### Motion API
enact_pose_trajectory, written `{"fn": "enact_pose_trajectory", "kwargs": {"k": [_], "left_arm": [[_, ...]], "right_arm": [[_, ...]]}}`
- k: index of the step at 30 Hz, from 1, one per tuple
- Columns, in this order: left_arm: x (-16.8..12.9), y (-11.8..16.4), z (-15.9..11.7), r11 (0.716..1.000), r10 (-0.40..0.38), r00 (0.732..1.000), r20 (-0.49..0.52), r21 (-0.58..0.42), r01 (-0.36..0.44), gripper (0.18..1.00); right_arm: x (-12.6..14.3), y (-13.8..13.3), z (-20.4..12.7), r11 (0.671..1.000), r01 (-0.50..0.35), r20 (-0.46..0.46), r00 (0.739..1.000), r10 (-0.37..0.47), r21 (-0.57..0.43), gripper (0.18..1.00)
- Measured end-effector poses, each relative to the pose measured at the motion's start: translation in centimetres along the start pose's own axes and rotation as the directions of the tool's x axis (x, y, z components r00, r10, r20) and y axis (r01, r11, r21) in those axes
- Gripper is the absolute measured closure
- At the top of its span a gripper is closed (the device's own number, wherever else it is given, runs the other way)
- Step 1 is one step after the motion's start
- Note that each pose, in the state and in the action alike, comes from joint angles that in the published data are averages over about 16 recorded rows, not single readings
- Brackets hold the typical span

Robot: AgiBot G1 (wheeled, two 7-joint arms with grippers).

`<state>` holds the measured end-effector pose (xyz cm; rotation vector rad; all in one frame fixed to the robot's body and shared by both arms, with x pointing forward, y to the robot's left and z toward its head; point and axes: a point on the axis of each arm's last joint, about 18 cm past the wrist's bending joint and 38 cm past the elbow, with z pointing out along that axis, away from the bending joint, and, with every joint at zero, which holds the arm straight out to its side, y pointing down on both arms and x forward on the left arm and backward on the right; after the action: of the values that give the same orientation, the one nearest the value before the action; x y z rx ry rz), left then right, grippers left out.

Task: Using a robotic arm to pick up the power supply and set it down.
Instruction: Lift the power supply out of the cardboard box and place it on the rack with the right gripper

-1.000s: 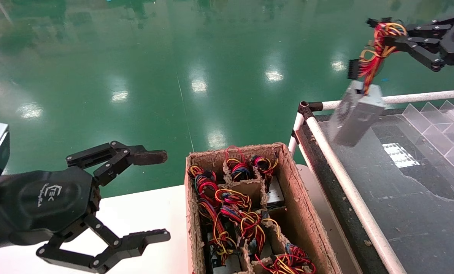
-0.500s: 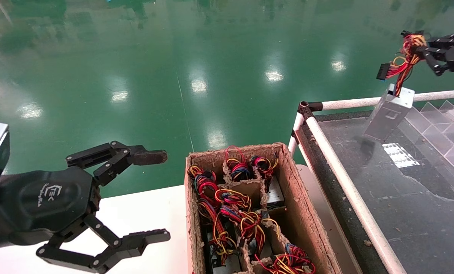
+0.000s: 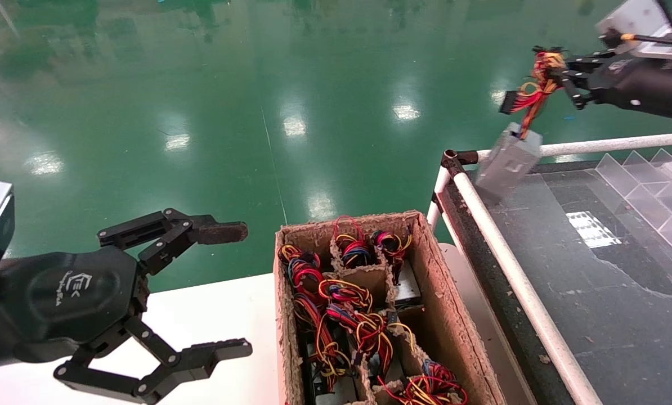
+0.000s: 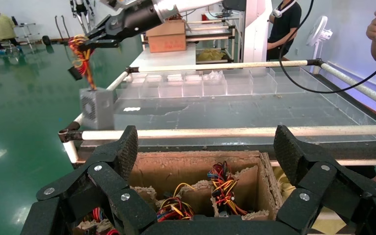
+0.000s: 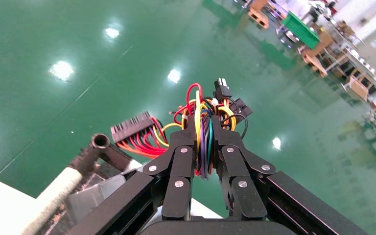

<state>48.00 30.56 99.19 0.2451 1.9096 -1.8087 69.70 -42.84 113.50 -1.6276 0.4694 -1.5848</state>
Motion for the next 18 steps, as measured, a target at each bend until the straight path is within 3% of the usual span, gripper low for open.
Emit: {"fn": "enact_pose_trajectory", "kwargs": {"k": [18], "left_arm": [[0.0, 0.0, 0.0, 1.0, 0.0, 1.0, 0.0, 0.0, 0.0, 0.184]], "right_arm": [[-2.8, -2.2, 2.0, 0.998, 0.05, 0.083, 0.995, -0.052, 0.029, 0.936]]}}
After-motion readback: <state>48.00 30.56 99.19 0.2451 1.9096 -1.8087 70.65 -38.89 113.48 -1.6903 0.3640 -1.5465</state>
